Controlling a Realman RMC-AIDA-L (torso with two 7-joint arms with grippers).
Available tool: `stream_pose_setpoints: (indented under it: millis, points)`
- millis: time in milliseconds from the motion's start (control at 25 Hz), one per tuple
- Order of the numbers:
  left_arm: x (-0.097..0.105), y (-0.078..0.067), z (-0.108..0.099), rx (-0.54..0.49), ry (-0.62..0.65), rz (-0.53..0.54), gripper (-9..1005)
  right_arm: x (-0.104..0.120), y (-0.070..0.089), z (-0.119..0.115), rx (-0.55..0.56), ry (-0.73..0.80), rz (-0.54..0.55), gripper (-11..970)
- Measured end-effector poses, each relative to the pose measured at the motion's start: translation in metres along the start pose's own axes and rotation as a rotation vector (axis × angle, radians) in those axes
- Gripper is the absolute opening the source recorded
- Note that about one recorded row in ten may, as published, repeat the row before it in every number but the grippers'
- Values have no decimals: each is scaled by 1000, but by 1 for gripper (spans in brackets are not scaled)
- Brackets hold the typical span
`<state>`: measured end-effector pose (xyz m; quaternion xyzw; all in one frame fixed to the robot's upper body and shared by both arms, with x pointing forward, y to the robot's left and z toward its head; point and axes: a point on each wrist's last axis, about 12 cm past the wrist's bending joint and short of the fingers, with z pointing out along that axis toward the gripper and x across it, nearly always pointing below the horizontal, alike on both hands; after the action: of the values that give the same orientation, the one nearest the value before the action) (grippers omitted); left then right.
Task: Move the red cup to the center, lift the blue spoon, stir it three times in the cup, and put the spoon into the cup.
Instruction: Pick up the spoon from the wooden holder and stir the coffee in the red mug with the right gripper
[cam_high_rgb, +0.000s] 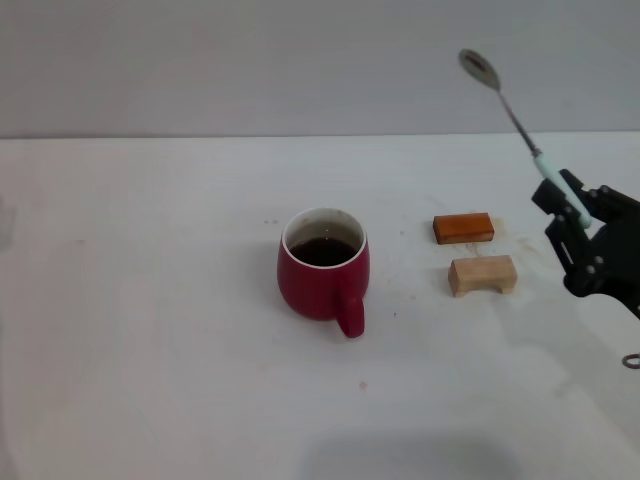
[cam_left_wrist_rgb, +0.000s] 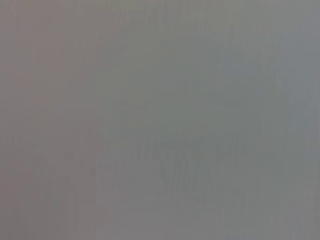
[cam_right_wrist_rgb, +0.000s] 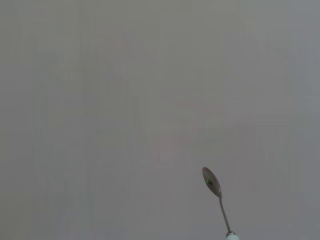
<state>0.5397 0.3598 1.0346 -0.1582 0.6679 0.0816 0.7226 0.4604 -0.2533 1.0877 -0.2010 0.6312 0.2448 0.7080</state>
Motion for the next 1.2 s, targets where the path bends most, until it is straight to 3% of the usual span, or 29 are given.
stream_pose_setpoints:
  millis: [280,600,1200]
  points:
    - [0,0,0,0,2,1,863,-13,7,17,-26,94,-96,126]
    - [2,0,0,-1,15,1,863,-42,12,32,20,109,-173,126]
    - [1,0,0,-3,14,-1,863,-70,24,70,92,249,-140,126]
